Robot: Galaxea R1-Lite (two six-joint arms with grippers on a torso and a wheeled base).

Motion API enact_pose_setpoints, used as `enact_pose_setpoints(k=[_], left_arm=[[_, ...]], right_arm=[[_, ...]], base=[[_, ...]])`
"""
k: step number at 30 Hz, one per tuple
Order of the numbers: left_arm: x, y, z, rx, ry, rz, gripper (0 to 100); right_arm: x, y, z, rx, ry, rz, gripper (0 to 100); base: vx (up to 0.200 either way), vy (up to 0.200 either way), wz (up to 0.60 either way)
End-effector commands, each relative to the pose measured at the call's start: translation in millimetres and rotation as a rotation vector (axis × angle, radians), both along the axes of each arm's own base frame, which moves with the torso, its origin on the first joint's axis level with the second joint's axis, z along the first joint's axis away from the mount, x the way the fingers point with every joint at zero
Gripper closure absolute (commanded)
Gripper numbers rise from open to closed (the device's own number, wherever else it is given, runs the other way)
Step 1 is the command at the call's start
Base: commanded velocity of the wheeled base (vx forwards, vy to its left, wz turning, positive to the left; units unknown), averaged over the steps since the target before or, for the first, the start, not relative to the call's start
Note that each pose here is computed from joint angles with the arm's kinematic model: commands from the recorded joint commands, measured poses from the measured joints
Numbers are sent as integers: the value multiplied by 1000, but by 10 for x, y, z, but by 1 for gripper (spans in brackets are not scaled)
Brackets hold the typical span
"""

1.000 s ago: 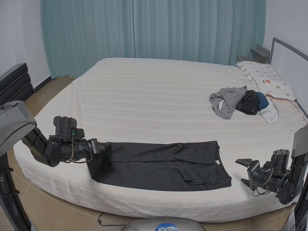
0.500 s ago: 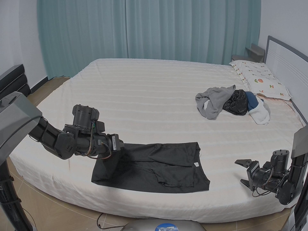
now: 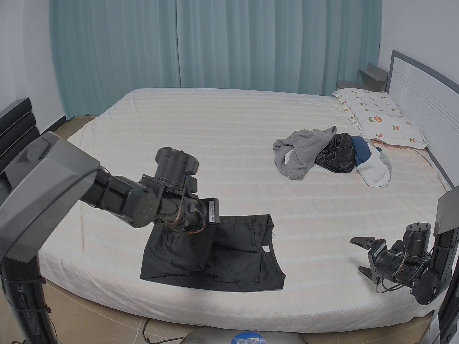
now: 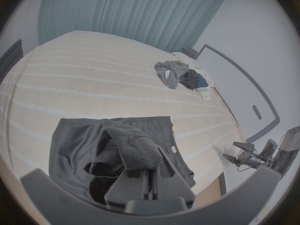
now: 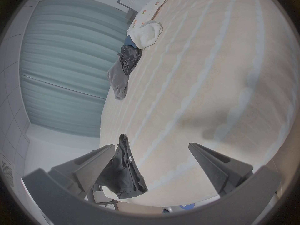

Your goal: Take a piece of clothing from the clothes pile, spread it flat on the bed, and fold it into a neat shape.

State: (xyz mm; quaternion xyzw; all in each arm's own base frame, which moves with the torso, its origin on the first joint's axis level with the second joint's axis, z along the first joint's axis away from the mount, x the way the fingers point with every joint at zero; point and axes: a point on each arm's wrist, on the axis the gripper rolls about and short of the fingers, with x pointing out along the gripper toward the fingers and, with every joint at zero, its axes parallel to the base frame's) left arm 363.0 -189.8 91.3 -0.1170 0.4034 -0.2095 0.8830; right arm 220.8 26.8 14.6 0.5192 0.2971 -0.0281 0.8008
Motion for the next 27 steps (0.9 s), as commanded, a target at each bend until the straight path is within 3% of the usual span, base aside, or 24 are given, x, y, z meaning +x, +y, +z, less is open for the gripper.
enact_pose_setpoints(k=[1, 11, 19, 20, 27], left_arm=[[48, -302, -270, 50, 30, -26, 100], [-29, -592, -312, 72, 77, -83, 100], [-42, -657, -291, 40, 86, -69, 100], [-56, -676, -267, 10, 99, -63, 0], [-85, -749, -244, -30, 107, -52, 0]], right_arm=[[11, 4, 1, 1, -8, 2, 0], [16, 29, -7, 0, -7, 12, 0], [20, 36, -5, 0, -10, 15, 0], [19, 36, -6, 0, -8, 15, 0], [16, 32, -3, 0, -10, 13, 0]], base=[[0, 0, 0], [0, 0, 0], [0, 0, 0], [0, 0, 0], [0, 0, 0]])
